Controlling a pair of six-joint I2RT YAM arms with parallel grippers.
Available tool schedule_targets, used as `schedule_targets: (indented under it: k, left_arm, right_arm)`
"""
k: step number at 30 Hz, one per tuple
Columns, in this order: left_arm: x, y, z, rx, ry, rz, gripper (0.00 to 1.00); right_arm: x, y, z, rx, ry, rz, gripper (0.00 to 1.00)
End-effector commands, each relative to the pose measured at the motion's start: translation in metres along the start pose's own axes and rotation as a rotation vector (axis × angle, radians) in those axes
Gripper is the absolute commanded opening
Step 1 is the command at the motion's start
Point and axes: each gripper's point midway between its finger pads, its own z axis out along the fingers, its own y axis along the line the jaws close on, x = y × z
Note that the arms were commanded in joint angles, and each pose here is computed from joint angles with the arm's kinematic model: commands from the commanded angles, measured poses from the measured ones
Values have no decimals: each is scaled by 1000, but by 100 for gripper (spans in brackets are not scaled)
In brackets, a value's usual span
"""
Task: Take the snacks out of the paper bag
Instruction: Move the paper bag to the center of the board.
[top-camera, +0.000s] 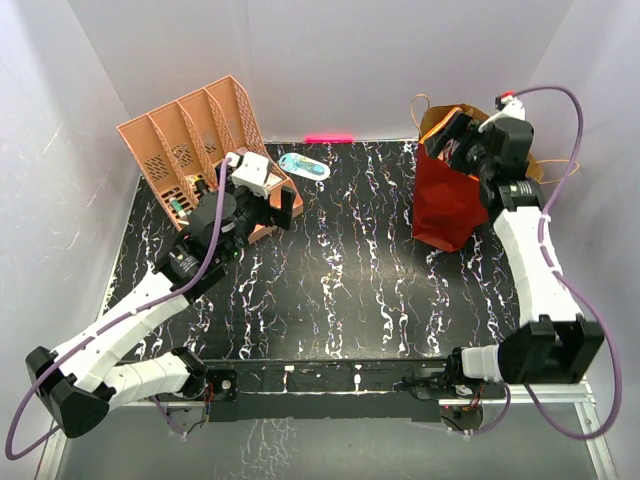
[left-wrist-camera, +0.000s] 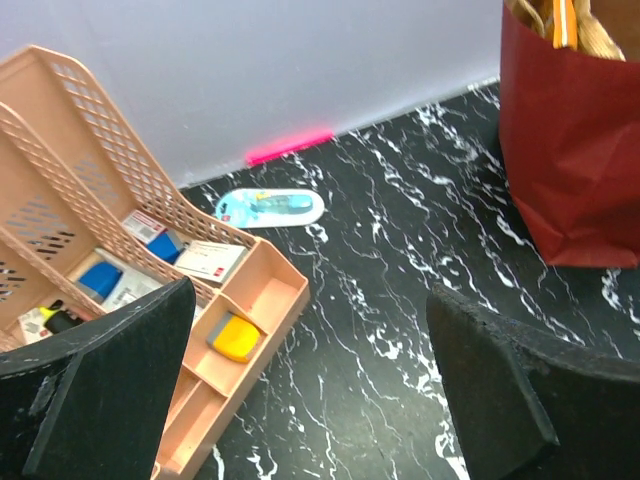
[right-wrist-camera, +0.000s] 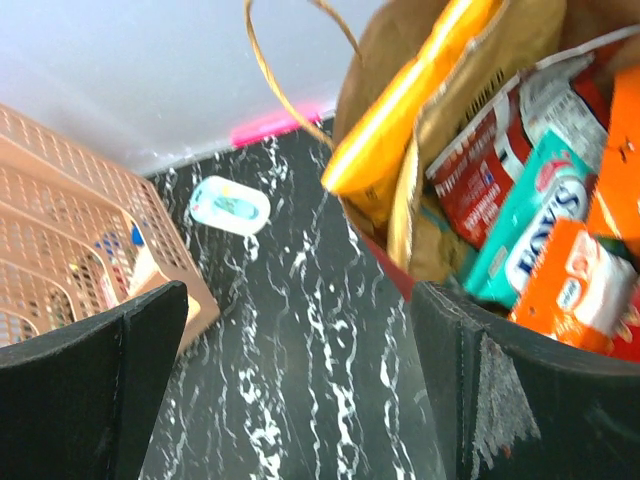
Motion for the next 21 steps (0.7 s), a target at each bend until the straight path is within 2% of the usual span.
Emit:
schedule_targets:
  k: [1,6,10,12,21]
  left_arm:
    - [-29,19,-11,-101,-123,-9,98]
    - [-32,23,-16,-125,-153,-17,98]
    - [-32,23,-18,-126,-163,-19,98]
    - [-32,23,-19,-130,-167,-17,98]
    - [-31,27,-21,-156,-175,-7,98]
  right_arm:
    - [-72,33,20,-104,-178,36,98]
    - [-90,45,54,-155,-188,71,93]
    - [-94,57,83,-202,-183,57,83]
    - [-85,72,99,-219,-159,50,82]
    - [-40,67,162,-172,-82,65,74]
